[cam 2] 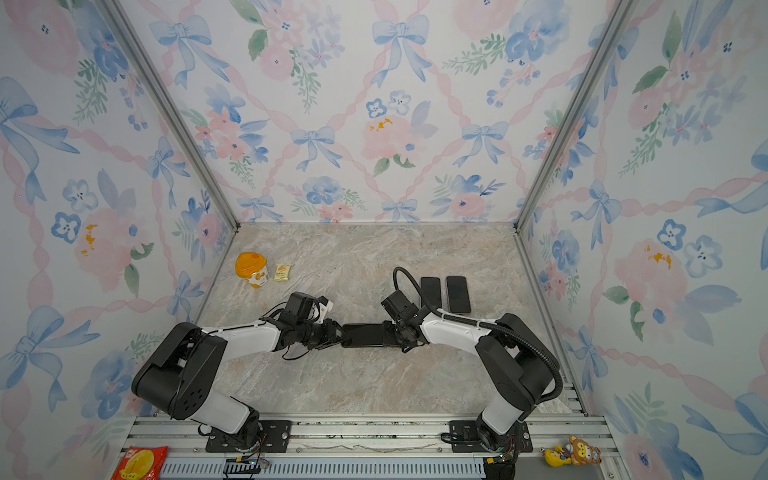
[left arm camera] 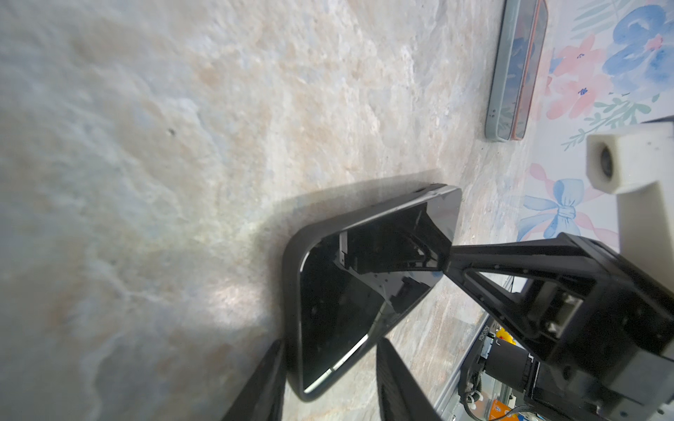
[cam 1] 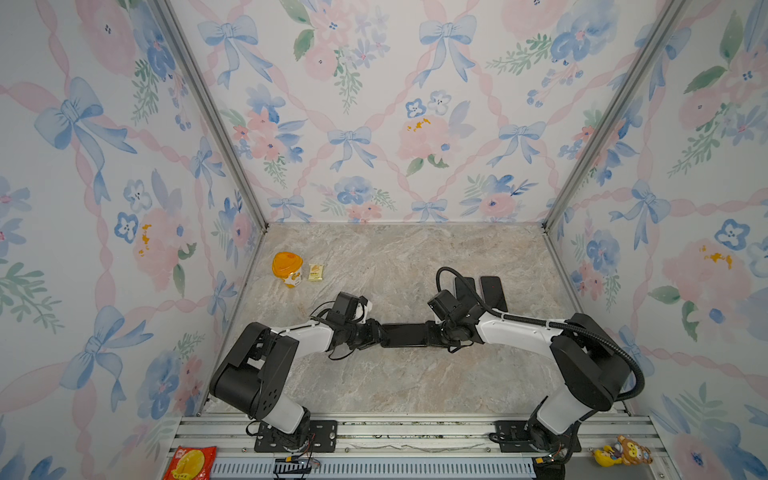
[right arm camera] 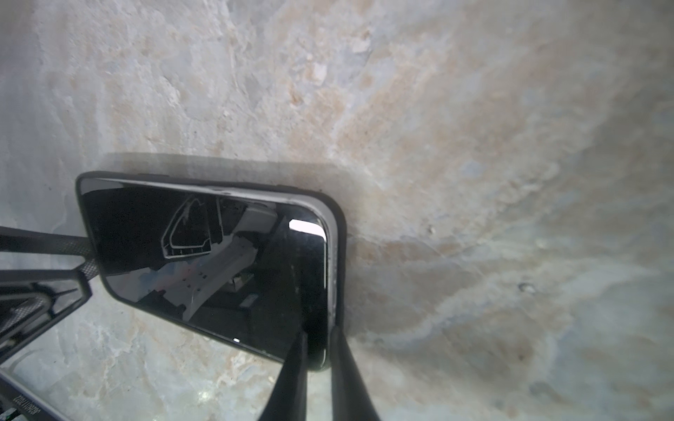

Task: Put the phone into the phone case

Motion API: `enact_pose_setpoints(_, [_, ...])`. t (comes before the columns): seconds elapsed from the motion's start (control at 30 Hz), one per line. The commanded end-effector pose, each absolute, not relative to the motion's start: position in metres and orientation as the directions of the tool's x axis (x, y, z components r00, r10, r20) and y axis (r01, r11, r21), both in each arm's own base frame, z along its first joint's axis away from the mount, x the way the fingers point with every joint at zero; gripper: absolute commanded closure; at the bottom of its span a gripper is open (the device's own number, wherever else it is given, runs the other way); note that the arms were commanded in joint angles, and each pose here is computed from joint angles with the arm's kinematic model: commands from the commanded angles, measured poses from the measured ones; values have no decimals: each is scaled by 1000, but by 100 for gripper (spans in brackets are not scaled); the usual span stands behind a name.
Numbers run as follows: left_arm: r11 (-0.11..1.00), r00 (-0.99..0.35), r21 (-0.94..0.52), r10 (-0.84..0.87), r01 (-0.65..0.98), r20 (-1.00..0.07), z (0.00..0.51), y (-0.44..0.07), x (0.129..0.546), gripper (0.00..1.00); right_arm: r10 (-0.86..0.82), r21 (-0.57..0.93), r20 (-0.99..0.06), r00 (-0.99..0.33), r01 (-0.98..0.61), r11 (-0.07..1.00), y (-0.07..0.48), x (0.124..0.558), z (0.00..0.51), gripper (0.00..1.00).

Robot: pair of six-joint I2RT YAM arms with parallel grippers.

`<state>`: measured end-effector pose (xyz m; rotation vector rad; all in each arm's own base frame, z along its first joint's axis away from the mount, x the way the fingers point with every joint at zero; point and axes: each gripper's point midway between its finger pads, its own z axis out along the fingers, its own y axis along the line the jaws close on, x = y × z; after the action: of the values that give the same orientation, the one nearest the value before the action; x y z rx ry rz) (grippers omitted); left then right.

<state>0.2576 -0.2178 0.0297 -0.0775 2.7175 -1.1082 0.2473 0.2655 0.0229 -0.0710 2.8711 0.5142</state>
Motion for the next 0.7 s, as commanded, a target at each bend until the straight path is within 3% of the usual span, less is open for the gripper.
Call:
enact_pose_setpoints(0.0, [714,-991,-701,-98,-5,-93,15,-221,240,58,-125,282,-83,-989,-143,949,270,201,-30,85])
enact_pose_setpoints(0.23, [713,-991,-701,-98,-7,-90,14,-221,240,58,-130,272,-84,-988,-149,951,271,200,-30,86])
enact_pose_setpoints(0.5, [734,-987,-680,-113,-6,-113,17,-212,242,58,-133,265,-188,-973,-181,947,266,219,22,84])
enact_pose_setpoints(0.67, [729,-976,-683,-172,-38,-130,33,-193,246,54,-116,321,-334,-936,-228,919,261,237,91,67])
